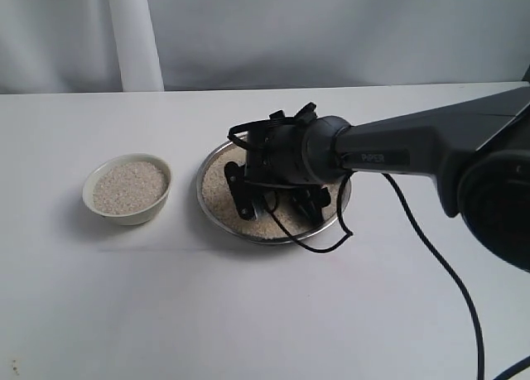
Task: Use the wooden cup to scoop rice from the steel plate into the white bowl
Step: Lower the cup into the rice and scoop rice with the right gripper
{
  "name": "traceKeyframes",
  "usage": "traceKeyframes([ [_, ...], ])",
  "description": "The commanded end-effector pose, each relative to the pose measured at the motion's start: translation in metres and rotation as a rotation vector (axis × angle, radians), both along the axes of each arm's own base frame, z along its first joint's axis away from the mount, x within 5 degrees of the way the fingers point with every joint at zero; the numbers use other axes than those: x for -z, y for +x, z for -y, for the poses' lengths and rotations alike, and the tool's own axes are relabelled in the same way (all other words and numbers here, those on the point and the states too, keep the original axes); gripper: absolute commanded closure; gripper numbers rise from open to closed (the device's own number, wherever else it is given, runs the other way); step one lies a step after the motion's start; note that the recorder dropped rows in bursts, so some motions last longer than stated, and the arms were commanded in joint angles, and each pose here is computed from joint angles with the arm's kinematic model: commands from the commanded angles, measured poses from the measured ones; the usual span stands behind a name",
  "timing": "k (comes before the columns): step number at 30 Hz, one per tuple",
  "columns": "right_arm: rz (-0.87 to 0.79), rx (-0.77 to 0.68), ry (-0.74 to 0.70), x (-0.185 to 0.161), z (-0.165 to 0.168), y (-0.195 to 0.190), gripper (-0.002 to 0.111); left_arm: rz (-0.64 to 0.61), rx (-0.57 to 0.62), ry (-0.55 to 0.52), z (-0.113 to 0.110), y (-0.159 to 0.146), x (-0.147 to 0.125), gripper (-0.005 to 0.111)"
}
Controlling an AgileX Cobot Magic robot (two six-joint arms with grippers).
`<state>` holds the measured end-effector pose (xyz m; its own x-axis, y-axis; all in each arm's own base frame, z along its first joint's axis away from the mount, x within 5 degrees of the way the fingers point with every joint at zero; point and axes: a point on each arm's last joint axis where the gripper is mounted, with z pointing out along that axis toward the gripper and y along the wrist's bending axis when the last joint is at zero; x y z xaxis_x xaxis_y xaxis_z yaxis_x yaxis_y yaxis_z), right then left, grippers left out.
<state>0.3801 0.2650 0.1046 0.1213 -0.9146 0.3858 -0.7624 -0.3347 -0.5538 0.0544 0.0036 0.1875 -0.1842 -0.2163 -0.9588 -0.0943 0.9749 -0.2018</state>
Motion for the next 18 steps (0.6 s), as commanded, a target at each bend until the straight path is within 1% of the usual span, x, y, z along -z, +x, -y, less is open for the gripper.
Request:
traceKeyframes([
  [1, -0.073, 0.059, 0.172, 0.0121, -0.005, -0.0019, 0.108, 0.004, 0.005, -0.006, 0.0004, 0.0002, 0.0001, 0.107],
  [9, -0.114, 0.126, 0.29, 0.0154, -0.002, 0.0012, 0.108, 0.004, 0.005, -0.006, 0.0004, 0.0002, 0.0001, 0.107],
  [15, -0.122, 0.088, 0.291, 0.0155, -0.0042, 0.0013, 0.108, 0.004, 0.005, -0.006, 0.0004, 0.0002, 0.0001, 0.107],
  [18, -0.166, 0.068, 0.291, 0.0174, -0.0056, -0.0018, 0.108, 0.004, 0.005, -0.006, 0.0004, 0.0002, 0.0001, 0.107],
])
